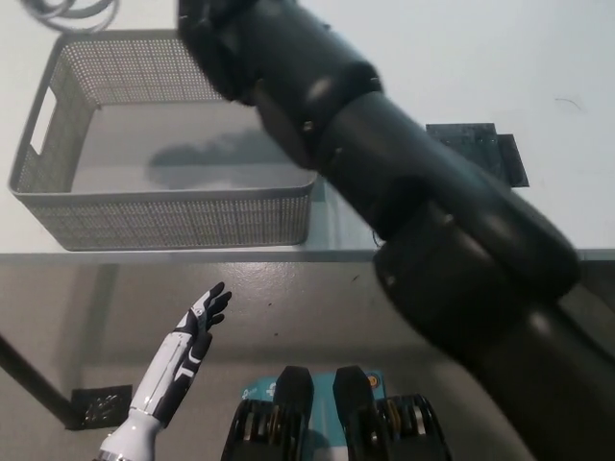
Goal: Use the right hand to pick up a power strip and put it into a container on the left side
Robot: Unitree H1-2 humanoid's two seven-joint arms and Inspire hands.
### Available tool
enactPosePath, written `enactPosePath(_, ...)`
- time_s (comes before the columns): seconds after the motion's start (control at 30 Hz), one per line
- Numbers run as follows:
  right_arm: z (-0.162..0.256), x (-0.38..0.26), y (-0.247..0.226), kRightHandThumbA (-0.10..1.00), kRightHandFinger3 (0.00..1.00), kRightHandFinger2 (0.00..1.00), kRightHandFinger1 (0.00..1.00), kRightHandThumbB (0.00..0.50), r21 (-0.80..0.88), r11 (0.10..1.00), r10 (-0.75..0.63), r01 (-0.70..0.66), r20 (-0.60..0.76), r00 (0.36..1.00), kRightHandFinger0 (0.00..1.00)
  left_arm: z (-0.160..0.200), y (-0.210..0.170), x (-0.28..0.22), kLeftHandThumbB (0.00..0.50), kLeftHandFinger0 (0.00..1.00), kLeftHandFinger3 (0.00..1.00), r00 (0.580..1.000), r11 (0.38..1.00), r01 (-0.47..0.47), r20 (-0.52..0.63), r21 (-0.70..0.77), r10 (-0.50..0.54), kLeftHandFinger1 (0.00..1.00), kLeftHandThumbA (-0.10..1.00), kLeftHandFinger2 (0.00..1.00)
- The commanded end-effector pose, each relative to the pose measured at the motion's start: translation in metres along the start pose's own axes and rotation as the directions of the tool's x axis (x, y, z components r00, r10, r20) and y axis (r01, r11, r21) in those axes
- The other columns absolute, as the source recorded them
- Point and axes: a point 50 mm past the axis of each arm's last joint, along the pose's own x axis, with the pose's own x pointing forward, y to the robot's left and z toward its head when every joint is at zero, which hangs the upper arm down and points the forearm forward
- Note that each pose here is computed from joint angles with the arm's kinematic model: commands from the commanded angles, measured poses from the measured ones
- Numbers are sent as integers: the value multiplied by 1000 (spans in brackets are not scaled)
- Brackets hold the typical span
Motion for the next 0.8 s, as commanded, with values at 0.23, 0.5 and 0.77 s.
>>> enactPosePath(0.23,1,7,9,-100,181,649,46,181,155,974,189,-164,-161,969,0,11,9,7,213,1000,1000,999,999,27,45,31,-28,1000,1000,1000)
enactPosePath(0.5,-6,4,20,-94,513,668,307,266,157,890,453,-428,-213,865,102,13,11,10,205,1000,1000,998,999,33,53,43,-35,1000,1000,1000)
enactPosePath(0.77,-9,7,24,729,1000,1000,1000,500,289,646,764,-707,-236,601,1000,15,14,15,208,1000,1000,997,998,42,60,54,-46,1000,1000,1000)
